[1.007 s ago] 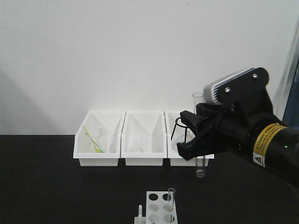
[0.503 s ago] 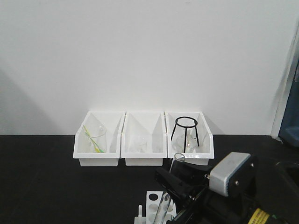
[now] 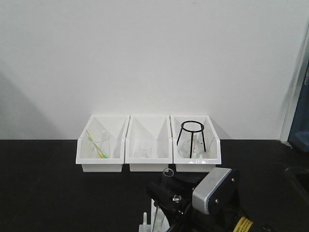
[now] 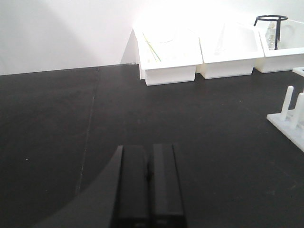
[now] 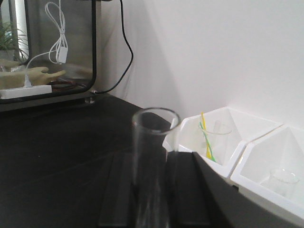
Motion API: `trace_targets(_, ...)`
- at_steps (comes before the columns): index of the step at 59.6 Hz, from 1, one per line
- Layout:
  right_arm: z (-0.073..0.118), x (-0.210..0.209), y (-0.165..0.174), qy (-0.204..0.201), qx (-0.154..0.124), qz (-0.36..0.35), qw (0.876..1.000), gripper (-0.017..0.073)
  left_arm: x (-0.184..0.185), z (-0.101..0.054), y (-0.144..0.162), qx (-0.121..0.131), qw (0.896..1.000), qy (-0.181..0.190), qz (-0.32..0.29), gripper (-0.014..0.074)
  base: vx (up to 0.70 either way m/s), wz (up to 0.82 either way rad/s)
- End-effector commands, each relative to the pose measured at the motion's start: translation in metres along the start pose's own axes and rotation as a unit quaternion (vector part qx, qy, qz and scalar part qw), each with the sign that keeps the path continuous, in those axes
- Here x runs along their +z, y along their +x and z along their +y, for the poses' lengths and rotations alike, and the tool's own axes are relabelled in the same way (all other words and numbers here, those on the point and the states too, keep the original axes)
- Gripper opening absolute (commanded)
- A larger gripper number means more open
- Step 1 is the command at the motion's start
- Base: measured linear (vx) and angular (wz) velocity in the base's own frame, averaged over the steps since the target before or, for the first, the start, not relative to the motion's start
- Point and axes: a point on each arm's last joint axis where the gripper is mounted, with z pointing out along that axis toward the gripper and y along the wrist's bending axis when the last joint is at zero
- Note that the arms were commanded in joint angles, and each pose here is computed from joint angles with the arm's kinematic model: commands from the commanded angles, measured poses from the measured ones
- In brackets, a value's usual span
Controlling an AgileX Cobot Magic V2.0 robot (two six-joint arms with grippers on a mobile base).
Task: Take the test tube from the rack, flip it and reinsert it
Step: 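Lower the held tube back down into a rack hole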
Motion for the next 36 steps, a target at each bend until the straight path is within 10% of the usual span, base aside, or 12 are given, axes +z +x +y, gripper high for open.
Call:
trace_targets(1, -0.003, 0.0, -0.023, 0.002, -0.015, -0.055, 0.998, -0.0006, -0.001, -0.001, -0.009, -0.006, 0.999, 0.007, -0.045, -0.0006, 0.0, 0.0)
trace_targets(36, -0.003, 0.016, 0.026, -0.007, 0.007, 0.015, 1.0, -0.0006, -0.001, -0.001, -0.009, -0.006, 0.999, 0.007, -0.045, -0.0006, 0.0, 0.0)
